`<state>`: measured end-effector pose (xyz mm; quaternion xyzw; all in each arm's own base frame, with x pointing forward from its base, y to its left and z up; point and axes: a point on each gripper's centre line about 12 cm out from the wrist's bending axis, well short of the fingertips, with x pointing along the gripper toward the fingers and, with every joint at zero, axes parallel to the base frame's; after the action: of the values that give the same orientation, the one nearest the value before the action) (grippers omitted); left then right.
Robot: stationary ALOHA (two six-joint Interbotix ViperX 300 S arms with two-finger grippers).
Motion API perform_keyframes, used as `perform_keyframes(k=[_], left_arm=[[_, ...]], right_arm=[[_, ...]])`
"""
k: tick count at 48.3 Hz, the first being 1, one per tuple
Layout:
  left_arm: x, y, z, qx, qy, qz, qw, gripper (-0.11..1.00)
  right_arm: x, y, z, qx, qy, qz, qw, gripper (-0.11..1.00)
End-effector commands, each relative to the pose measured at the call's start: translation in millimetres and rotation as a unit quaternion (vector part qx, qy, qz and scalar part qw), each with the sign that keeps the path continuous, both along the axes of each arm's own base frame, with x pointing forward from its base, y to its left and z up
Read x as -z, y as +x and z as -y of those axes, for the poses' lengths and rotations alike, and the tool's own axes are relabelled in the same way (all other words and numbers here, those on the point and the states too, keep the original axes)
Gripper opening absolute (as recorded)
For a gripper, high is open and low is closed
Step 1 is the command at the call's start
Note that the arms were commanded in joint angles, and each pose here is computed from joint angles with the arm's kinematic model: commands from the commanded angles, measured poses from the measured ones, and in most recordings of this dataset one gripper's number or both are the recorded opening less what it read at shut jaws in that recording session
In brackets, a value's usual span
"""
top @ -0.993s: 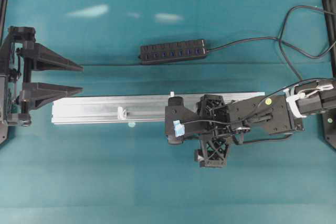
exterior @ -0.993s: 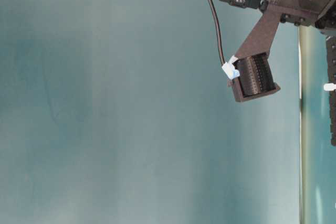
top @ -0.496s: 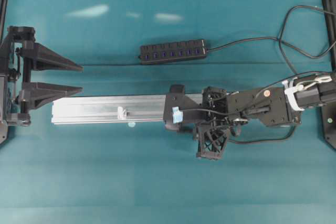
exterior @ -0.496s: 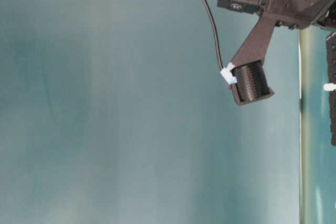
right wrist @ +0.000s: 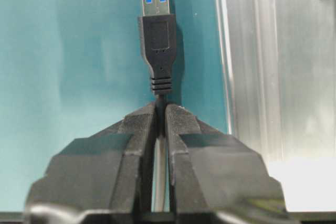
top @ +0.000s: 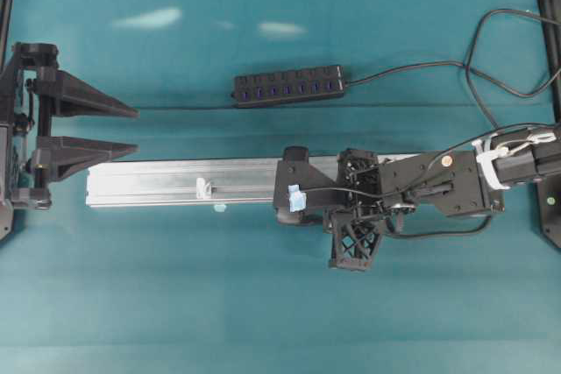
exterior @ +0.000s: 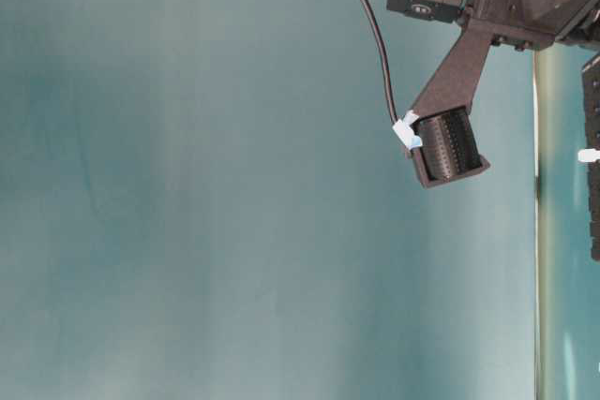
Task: Pass the USB cable through three rings with both arms.
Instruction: 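Lift the cable with the right gripper and carry it rightward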
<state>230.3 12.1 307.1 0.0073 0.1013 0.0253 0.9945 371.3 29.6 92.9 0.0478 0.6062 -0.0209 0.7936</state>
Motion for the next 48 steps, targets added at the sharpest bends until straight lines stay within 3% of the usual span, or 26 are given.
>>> perform_keyframes(k=[1, 32, 41, 48], left_arm=[[-9, 1, -1, -0.001, 0.001, 0.014, 0.9999, 0.51], [-9, 1, -1, -0.002, 0.001, 0.015, 0.9999, 0.51], [-10, 1, -1, -0.002, 0.001, 0.016, 0.9999, 0.51], [-10, 1, -1, -0.002, -0.003, 0.017, 0.9998, 0.51]], right_arm=[[4, -5, -11, -0.014, 0.0, -0.009, 0.9999, -0.09], [4, -4, -18, -0.027, -0.001, -0.002, 0.9996, -0.09], [-1, -2, -27, -0.05, -0.011, 0.004, 0.9987, -0.09], [-22, 3, -33, -0.08, -0.029, 0.015, 0.9962, -0.09]])
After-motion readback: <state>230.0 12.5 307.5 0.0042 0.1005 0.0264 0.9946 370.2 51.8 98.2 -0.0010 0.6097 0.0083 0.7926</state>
